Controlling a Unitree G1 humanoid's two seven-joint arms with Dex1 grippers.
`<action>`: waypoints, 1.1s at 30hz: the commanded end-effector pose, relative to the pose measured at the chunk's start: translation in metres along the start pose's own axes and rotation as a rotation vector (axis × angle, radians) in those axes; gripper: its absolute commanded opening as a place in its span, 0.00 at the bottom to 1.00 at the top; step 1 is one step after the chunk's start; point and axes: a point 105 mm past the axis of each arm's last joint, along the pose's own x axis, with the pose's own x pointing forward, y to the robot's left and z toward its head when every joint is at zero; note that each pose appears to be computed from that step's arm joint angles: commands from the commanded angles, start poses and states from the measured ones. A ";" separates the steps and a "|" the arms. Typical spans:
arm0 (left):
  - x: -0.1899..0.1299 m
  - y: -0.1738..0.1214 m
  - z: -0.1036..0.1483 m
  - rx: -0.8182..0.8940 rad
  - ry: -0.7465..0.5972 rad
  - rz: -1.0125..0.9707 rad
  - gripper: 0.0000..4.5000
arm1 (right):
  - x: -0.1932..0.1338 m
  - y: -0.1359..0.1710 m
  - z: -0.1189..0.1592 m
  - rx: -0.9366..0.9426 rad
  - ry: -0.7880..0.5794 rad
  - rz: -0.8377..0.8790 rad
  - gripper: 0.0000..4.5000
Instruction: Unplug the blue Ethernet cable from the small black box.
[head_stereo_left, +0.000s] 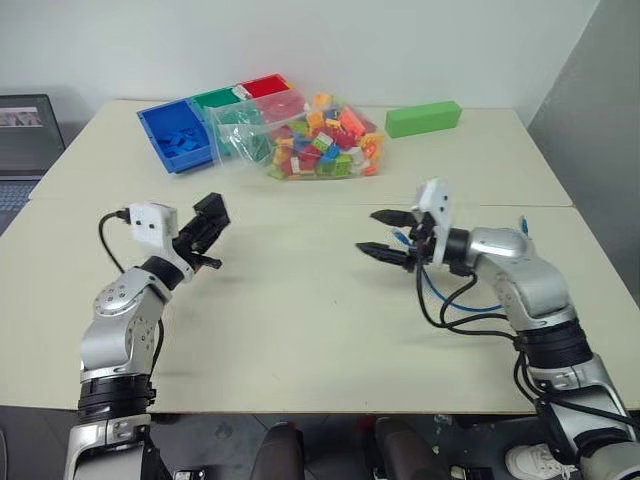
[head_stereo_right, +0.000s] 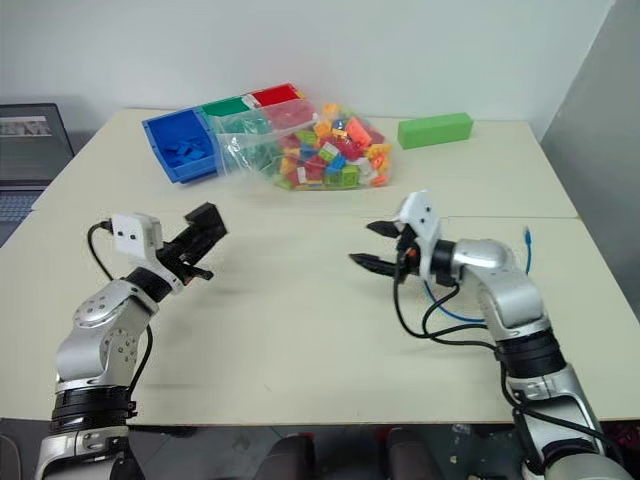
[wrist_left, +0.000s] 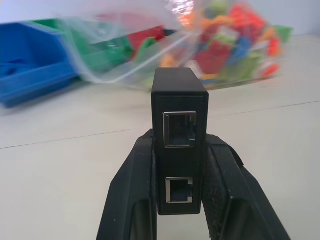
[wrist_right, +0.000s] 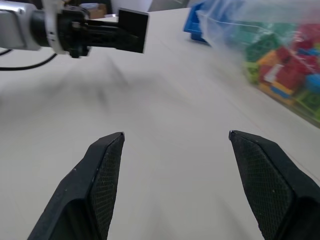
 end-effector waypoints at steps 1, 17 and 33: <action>0.000 0.013 0.000 0.055 -0.051 0.083 0.17 | 0.012 0.021 0.014 -0.029 -0.026 0.073 0.79; -0.007 0.015 -0.031 0.009 -0.009 0.126 0.68 | 0.011 0.030 0.002 -0.035 0.028 0.097 0.80; -0.066 -0.005 0.002 0.124 0.089 0.028 0.96 | -0.025 0.013 -0.007 -0.026 0.070 0.031 0.80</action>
